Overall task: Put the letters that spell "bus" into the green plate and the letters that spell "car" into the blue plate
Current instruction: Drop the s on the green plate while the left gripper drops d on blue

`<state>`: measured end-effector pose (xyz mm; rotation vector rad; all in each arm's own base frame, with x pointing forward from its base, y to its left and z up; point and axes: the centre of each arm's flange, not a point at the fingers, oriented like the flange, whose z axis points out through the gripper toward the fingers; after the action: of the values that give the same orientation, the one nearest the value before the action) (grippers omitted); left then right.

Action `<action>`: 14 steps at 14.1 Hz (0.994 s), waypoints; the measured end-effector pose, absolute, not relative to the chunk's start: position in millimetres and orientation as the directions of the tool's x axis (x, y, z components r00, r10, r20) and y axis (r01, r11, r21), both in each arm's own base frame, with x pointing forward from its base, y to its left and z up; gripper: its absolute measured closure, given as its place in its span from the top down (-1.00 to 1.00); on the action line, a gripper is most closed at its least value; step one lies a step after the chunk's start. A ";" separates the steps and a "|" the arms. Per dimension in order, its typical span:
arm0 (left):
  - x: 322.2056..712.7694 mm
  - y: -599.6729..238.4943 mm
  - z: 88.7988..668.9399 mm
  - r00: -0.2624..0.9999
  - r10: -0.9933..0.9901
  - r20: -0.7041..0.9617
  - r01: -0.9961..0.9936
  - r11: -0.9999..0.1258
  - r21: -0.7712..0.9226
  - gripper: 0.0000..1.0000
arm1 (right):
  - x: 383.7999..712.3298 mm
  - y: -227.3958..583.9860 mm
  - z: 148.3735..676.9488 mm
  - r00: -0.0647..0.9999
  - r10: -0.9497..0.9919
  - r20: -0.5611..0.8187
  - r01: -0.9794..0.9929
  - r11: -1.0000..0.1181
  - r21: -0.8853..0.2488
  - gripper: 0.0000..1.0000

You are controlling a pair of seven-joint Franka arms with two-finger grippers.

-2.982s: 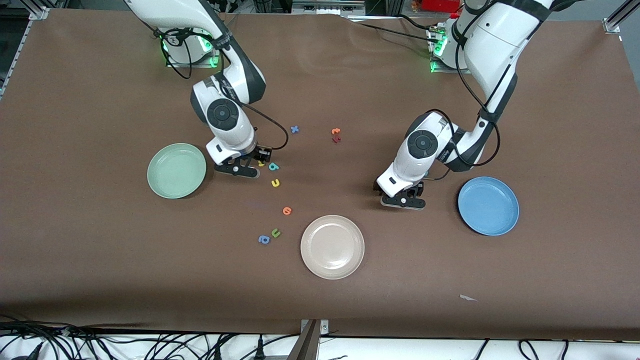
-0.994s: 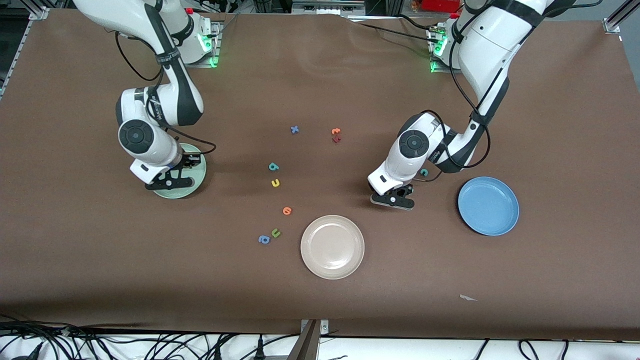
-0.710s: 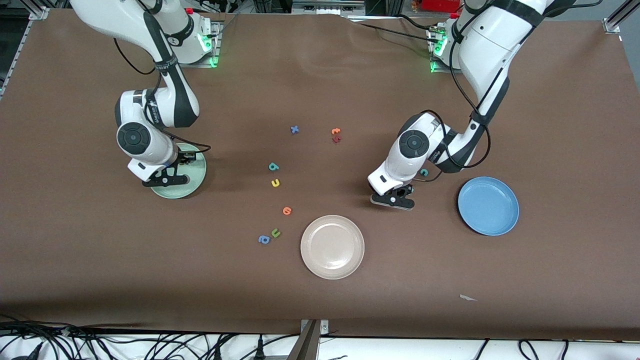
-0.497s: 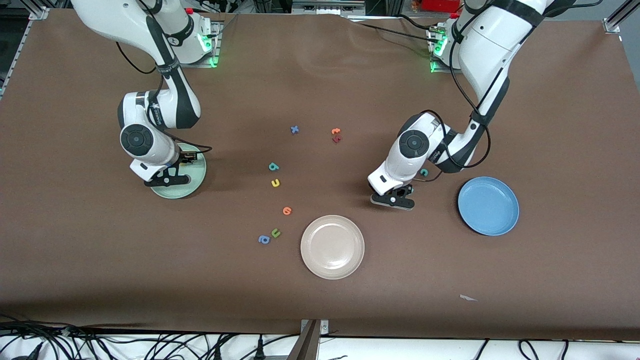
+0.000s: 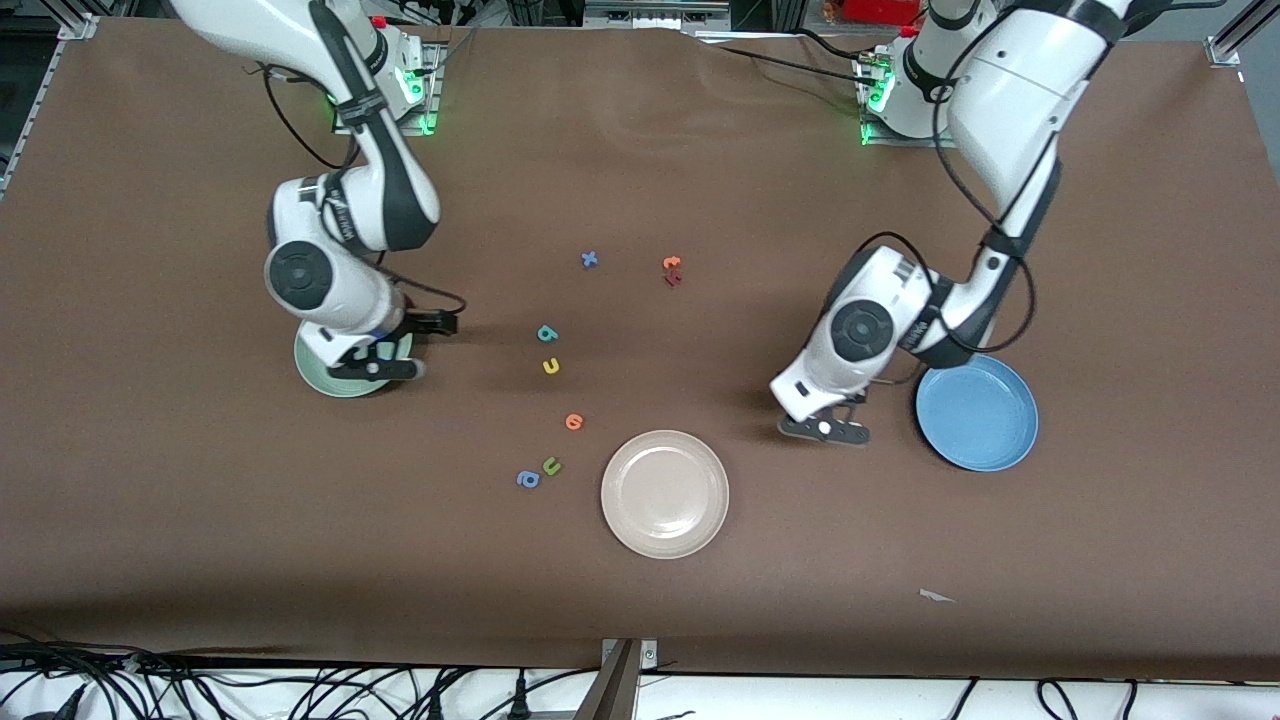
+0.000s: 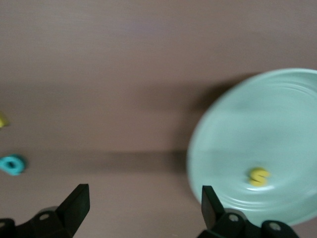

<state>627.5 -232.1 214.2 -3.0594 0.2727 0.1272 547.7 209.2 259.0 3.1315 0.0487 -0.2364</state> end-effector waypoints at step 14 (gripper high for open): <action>675.0 -45.8 236.4 0.923 -0.357 -0.140 -0.352 -0.934 0.064 0.61 | 494.3 351.3 188.8 0.923 0.385 -0.002 0.385 -0.923 -0.001 0.45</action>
<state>675.0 -45.8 236.4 -3.1175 0.5749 0.2386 494.3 351.3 188.8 3.0811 0.6169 -0.0041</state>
